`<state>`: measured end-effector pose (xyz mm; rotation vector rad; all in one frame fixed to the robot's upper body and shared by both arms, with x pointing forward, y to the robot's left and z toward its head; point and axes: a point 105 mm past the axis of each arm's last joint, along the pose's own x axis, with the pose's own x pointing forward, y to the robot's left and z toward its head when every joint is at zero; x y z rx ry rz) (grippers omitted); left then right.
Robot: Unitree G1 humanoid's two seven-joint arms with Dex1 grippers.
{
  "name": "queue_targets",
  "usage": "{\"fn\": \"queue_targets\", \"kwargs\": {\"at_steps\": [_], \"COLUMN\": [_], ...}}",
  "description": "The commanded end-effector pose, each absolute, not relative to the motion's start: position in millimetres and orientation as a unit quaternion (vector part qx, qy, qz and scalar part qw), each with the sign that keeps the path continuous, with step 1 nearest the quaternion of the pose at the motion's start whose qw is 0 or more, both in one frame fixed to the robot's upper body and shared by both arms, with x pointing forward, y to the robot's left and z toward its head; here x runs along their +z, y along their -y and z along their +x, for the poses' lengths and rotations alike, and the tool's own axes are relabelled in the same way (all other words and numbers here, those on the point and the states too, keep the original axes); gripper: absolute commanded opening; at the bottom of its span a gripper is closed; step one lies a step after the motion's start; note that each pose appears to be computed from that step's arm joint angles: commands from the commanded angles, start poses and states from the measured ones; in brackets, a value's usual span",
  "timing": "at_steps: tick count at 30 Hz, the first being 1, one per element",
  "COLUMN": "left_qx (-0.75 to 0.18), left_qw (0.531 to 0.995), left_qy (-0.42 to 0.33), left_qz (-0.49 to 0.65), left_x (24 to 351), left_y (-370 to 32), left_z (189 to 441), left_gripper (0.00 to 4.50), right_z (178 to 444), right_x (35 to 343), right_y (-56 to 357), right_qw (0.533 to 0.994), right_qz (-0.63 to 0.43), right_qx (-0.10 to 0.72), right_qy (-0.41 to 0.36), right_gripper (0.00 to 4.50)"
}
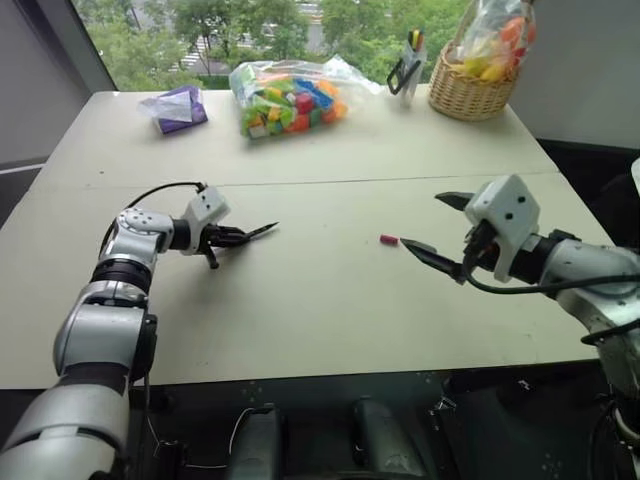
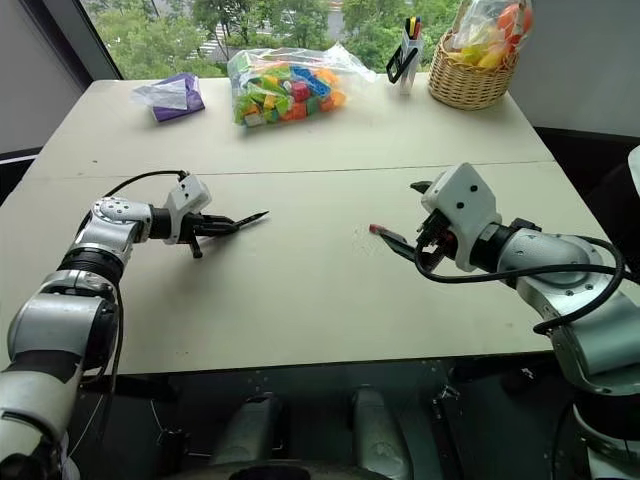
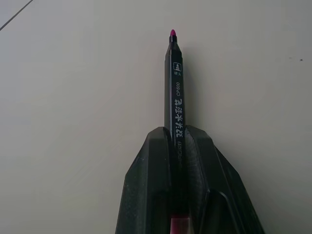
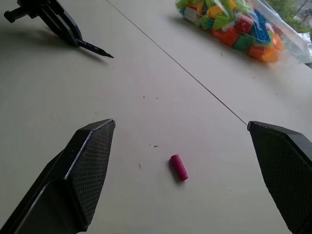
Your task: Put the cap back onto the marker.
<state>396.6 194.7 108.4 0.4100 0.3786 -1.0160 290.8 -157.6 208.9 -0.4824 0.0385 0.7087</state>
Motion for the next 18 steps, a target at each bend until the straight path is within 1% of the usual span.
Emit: {"fn": "queue_targets", "kwargs": {"at_steps": [1, 4, 7, 10, 12, 18], "left_qx": [-0.516, -0.549, -0.563, -0.569, -0.567, -0.553], "left_qw": [0.827, 0.809, 0.800, 0.801, 0.806, 0.821], "left_qy": [-0.141, -0.129, -0.125, -0.103, -0.094, -0.082], "left_qz": [0.172, 0.167, 0.167, 0.156, 0.145, 0.122], "left_x": [131.0, 141.6, 147.8, 166.3, 174.7, 187.5], "left_y": [-186.5, -179.8, -175.3, -169.0, -166.2, -162.0], "left_z": [391.1, 376.0, 363.4, 346.8, 339.3, 323.3], "left_gripper": [0.03, 0.03, 0.03, 0.03, 0.03, 0.03], "right_z": [297.8, 311.6, 322.1, 339.9, 347.9, 370.5], "right_x": [206.7, 191.8, 184.3, 168.0, 162.5, 149.9], "right_y": [153.1, 152.4, 153.6, 161.7, 165.5, 172.6], "right_qw": [0.909, 0.906, 0.903, 0.895, 0.890, 0.881], "right_qz": [-0.217, -0.198, -0.184, -0.177, -0.184, -0.187], "right_qx": [0.356, 0.374, 0.387, 0.407, 0.416, 0.432], "right_qy": [-0.003, -0.011, -0.014, -0.033, -0.038, -0.053], "right_gripper": [4.50, 4.50, 4.50, 4.50, 4.50, 4.50]}}
